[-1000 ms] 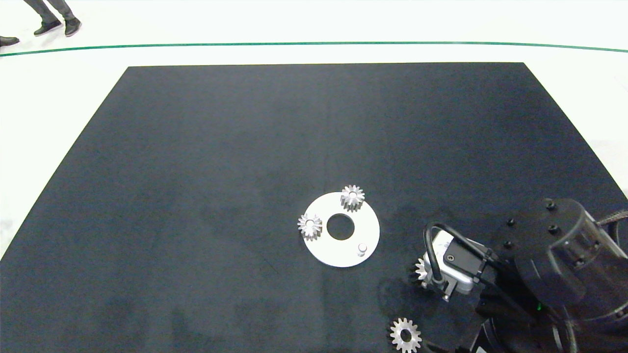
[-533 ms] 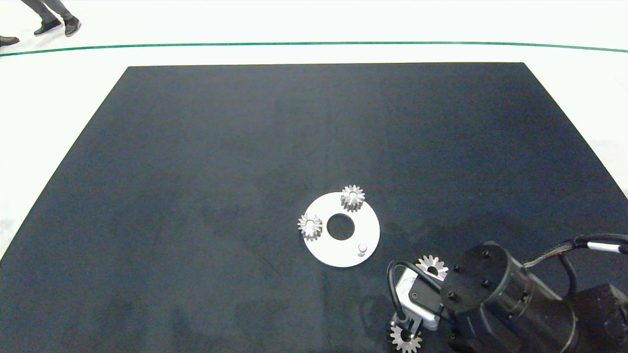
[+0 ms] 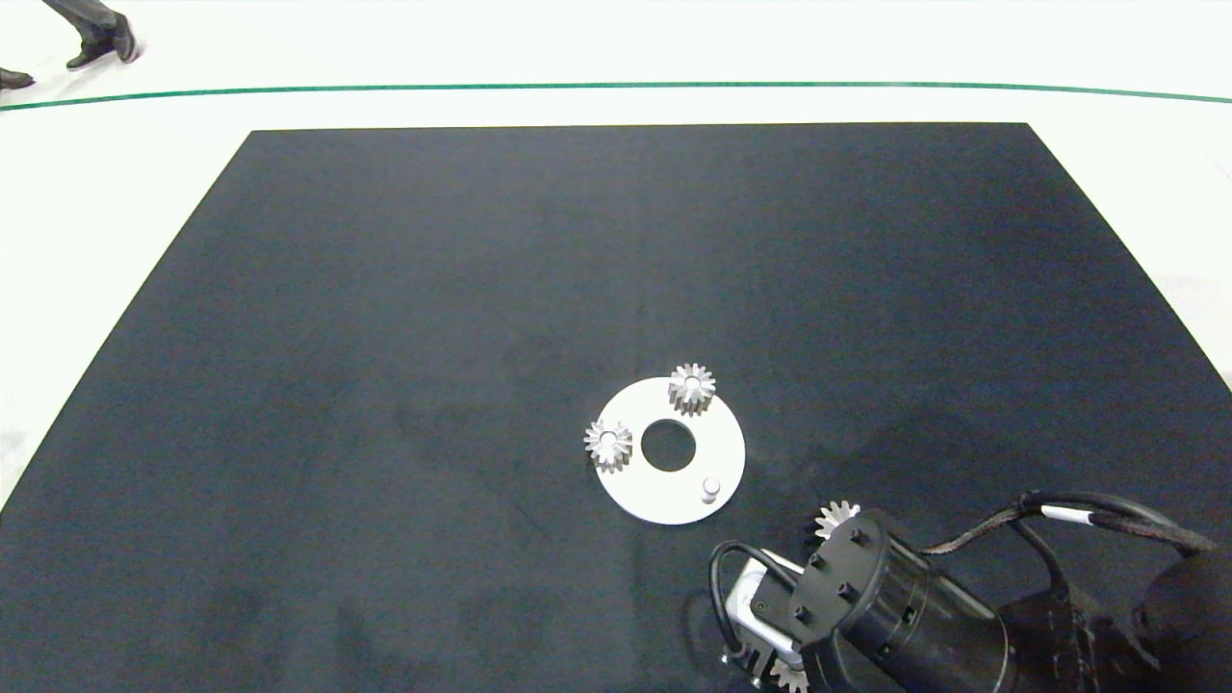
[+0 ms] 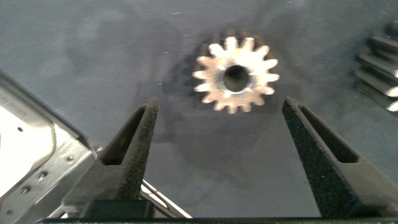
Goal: Remove an incorrectly installed larger gear and replace it with the correct smaller gear
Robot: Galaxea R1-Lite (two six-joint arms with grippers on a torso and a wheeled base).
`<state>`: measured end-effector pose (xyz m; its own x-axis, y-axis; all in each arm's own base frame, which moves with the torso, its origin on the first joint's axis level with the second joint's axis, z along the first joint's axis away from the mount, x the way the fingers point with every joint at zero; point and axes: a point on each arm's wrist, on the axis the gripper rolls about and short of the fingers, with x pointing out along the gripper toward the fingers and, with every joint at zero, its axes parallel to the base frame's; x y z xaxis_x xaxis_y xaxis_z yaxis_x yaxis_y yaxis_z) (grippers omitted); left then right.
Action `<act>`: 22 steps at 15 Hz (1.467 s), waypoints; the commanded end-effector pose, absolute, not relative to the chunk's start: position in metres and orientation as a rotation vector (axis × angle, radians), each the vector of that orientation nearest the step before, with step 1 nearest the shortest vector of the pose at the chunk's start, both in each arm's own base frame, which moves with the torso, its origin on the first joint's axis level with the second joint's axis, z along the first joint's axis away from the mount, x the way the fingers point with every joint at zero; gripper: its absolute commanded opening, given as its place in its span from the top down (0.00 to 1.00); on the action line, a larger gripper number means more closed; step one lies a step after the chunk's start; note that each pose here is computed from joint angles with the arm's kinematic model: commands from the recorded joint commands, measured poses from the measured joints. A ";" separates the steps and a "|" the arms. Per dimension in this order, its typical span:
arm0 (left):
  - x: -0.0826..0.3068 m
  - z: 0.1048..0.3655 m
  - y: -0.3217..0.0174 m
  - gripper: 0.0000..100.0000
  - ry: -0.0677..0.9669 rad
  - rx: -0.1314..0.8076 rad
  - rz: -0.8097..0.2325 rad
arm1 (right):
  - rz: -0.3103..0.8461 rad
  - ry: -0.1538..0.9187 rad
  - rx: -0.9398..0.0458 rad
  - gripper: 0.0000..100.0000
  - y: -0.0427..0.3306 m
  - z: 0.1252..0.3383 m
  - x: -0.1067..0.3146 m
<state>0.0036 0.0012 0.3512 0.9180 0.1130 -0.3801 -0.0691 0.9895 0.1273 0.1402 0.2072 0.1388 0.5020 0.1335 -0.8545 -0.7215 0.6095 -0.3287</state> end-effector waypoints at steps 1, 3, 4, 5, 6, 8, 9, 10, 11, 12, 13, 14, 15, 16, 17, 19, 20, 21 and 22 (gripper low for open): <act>0.003 0.351 0.001 0.00 0.401 0.113 0.093 | 0.544 0.903 -0.741 0.26 0.206 0.137 0.148; 0.002 0.351 0.001 0.00 0.398 0.113 0.093 | 0.546 0.875 -0.712 0.30 0.207 0.138 0.151; 0.002 0.351 0.001 0.00 0.398 0.113 0.093 | 0.547 0.866 -0.705 0.32 0.208 0.139 0.151; 0.001 0.351 0.001 0.00 0.396 0.113 0.093 | 0.547 0.864 -0.704 0.35 0.209 0.138 0.152; 0.001 0.351 0.001 0.00 0.396 0.113 0.091 | 0.552 0.862 -0.702 0.36 0.210 0.138 0.151; 0.001 0.351 0.001 0.00 0.396 0.113 0.091 | 0.555 0.866 -0.705 0.41 0.210 0.137 0.151; 0.001 0.351 0.001 0.00 0.395 0.113 0.091 | 0.557 0.867 -0.704 0.42 0.210 0.137 0.151; 0.001 0.351 0.001 0.00 0.395 0.113 0.091 | 0.558 0.859 -0.698 0.44 0.210 0.137 0.151; 0.001 0.351 0.001 0.00 0.395 0.113 0.091 | 0.561 0.854 -0.695 0.47 0.211 0.136 0.151; 0.001 0.351 0.001 0.00 0.395 0.113 0.091 | 0.562 0.850 -0.691 0.48 0.211 0.136 0.151; 0.001 0.351 0.001 0.00 0.395 0.113 0.091 | 0.562 0.851 -0.692 0.50 0.211 0.135 0.151; 0.001 0.351 0.001 0.00 0.395 0.113 0.091 | 0.561 0.853 -0.694 0.53 0.211 0.132 0.151; 0.000 0.351 0.001 0.00 0.393 0.113 0.093 | 0.563 0.854 -0.693 0.54 0.211 0.132 0.151; 0.000 0.351 0.001 0.00 0.393 0.113 0.092 | 0.562 0.856 -0.695 0.56 0.211 0.131 0.151; 0.000 0.351 0.001 0.00 0.393 0.113 0.093 | 0.564 0.856 -0.693 0.59 0.211 0.130 0.151; 0.000 0.351 0.001 0.00 0.393 0.113 0.093 | 0.566 0.847 -0.688 0.62 0.212 0.129 0.152; 0.000 0.351 0.001 0.00 0.393 0.113 0.092 | 0.568 0.843 -0.686 0.65 0.212 0.128 0.151; 0.000 0.351 0.001 0.00 0.393 0.113 0.092 | 0.576 0.831 -0.686 0.66 0.211 0.131 0.149; 0.000 0.351 0.001 0.00 0.393 0.113 0.093 | 0.583 0.817 -0.681 0.68 0.211 0.134 0.146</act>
<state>0.0000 0.0009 0.3512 0.9221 0.1110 -0.3706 -0.0680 0.9896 0.1271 0.1488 0.2119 0.1314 0.5509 0.1970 -0.8110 -0.6945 0.6471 -0.3146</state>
